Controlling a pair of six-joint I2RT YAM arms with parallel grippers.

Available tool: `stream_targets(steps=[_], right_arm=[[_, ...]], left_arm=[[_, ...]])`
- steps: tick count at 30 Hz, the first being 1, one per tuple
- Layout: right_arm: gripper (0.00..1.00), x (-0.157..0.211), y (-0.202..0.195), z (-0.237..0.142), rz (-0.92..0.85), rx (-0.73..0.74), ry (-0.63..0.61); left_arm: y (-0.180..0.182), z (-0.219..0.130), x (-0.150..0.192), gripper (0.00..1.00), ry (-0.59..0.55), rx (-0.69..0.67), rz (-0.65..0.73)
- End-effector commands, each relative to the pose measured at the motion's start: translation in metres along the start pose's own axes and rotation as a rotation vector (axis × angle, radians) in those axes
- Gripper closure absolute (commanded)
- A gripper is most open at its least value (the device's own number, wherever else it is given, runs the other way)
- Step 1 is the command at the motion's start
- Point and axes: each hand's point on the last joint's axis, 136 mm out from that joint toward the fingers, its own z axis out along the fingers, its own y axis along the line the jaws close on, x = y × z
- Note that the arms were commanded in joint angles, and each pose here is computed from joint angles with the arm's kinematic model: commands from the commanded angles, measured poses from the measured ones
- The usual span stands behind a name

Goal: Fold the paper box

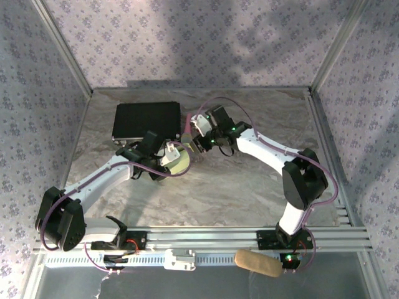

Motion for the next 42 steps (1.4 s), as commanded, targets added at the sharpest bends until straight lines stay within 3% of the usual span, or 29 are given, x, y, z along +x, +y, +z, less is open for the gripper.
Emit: stream_targets(steps=[1, 15, 42], right_arm=[[0.58, 0.0, 0.009, 0.003, -0.068, -0.07, 0.005], [0.61, -0.002, 0.013, 0.015, -0.083, -0.128, 0.048], [0.87, -0.002, 0.017, 0.022, -0.1, -0.081, 0.078]], left_arm=[[-0.003, -0.003, -0.004, 0.44, -0.023, 0.007, 0.025], [-0.002, -0.001, -0.003, 0.44, -0.019, 0.005, 0.025], [0.0, -0.001, -0.004, 0.44, -0.015, -0.005, 0.018]])
